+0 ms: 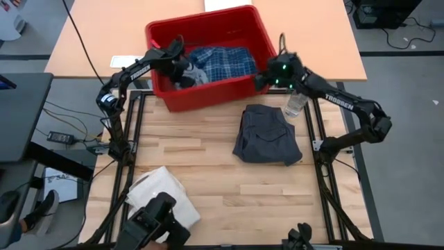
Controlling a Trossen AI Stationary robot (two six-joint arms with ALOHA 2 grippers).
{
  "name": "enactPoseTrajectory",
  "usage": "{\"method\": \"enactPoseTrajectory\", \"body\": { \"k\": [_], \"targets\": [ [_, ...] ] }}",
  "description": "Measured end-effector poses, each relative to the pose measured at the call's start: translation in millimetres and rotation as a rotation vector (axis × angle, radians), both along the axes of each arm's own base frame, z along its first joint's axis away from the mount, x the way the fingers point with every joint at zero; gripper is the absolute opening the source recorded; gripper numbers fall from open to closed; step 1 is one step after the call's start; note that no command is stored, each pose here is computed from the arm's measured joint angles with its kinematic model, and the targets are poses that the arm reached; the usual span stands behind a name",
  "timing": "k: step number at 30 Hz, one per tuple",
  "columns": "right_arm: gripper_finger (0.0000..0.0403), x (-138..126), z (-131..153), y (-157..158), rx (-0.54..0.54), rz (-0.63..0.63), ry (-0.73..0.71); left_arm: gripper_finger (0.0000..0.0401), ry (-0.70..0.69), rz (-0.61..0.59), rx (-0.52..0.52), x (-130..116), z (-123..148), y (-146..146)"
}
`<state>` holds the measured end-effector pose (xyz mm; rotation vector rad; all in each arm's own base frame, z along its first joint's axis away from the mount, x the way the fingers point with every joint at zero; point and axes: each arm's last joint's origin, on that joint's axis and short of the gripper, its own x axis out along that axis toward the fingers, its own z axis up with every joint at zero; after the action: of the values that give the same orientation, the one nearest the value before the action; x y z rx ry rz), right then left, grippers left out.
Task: Fold Laundry from Bin
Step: Remove the gray shirt from the red laundry bin
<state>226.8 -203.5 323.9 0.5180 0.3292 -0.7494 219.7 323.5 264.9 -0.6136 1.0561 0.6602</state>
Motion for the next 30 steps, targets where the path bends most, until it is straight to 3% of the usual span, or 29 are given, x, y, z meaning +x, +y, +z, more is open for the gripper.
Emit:
{"method": "enactPoseTrajectory", "body": {
  "k": [2,4,12,21,30],
  "targets": [
    [0.0244,0.1,7.3,-3.6,-0.027,-0.009,0.017,0.0204,0.04,-0.029,-0.041,-2.8,-3.2,-4.8],
    [0.0244,1.6,8.9,-6.9,-0.032,-0.005,0.034,0.0204,0.04,-0.032,0.004,-2.2,-0.3,-2.4],
    [0.0244,-2.9,13.5,-17.2,-0.063,-0.011,0.048,0.0204,-0.14,-0.005,0.399,8.2,36.9,18.8],
    [0.0244,-13.2,10.8,-24.9,-0.029,-0.025,0.058,0.0204,-0.03,-0.003,0.358,15.4,-17.8,46.6],
    [0.0244,-16.3,8.3,-25.9,0.001,-0.02,0.069,0.02,0.171,-0.221,0.346,20.9,-66.8,56.9]
  ]
}}
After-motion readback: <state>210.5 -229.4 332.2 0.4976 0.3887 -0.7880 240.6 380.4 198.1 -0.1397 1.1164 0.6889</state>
